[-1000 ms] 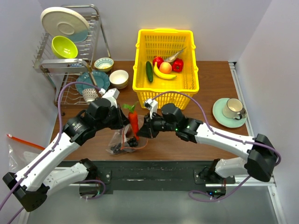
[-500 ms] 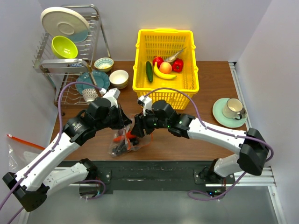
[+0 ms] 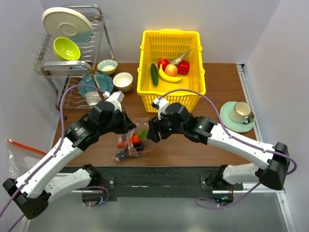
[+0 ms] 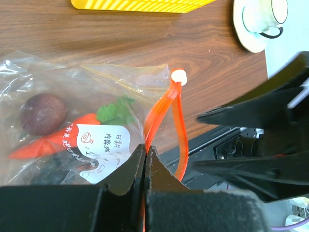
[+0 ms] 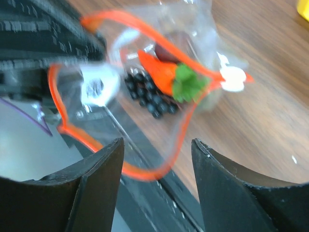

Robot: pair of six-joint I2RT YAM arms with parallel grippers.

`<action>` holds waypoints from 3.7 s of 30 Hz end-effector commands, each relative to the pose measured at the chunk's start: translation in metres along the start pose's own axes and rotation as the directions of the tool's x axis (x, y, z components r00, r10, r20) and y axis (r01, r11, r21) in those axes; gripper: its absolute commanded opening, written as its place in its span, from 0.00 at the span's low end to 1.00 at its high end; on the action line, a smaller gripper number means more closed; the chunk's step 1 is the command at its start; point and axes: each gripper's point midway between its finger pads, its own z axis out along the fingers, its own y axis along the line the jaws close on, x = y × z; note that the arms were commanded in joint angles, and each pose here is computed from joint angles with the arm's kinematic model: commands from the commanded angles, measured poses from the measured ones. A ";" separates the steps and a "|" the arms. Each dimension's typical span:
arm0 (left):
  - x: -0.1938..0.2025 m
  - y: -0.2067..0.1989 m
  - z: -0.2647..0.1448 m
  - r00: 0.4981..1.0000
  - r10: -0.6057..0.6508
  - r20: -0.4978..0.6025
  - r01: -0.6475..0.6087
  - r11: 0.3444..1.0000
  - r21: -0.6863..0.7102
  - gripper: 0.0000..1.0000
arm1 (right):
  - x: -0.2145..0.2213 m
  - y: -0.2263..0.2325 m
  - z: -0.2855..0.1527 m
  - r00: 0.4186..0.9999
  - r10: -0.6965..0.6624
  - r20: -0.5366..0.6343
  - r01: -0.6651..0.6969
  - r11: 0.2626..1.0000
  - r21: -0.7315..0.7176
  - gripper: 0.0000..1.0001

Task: Place the food in the zip-top bag and seal the zipper
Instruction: Place the fake vegetable in the zipper food storage bag, then pick up the fake fruit from the bin.

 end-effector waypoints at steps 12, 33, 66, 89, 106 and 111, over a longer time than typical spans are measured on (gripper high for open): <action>-0.009 -0.009 -0.014 0.998 0.044 0.051 -0.046 0.998 0.049 0.00 | -0.137 -0.037 -0.085 0.969 -0.190 0.160 0.124 0.929 0.349 0.48; -0.008 -0.005 -0.012 0.998 0.031 0.057 -0.033 0.999 0.033 0.00 | -0.232 -0.234 -0.016 0.983 0.021 0.183 -0.100 0.893 0.439 0.54; -0.012 -0.001 0.003 0.998 0.035 0.043 -0.035 0.999 -0.014 0.00 | -0.193 -0.444 0.167 0.971 -0.184 0.153 0.051 0.784 0.618 0.91; -0.016 -0.006 0.001 0.998 0.028 0.051 -0.028 1.000 0.001 0.00 | -0.130 -0.415 0.205 0.994 -0.106 0.022 0.087 0.907 0.412 0.92; -0.017 -0.007 -0.008 0.997 0.016 0.071 -0.018 1.000 0.018 0.00 | -0.141 -0.361 0.175 0.993 -0.119 -0.007 0.112 0.913 0.391 0.44; -0.016 -0.007 -0.009 0.997 0.016 0.070 -0.018 1.000 0.022 0.00 | -0.179 -0.330 0.147 0.989 -0.126 0.078 0.092 0.934 0.346 0.21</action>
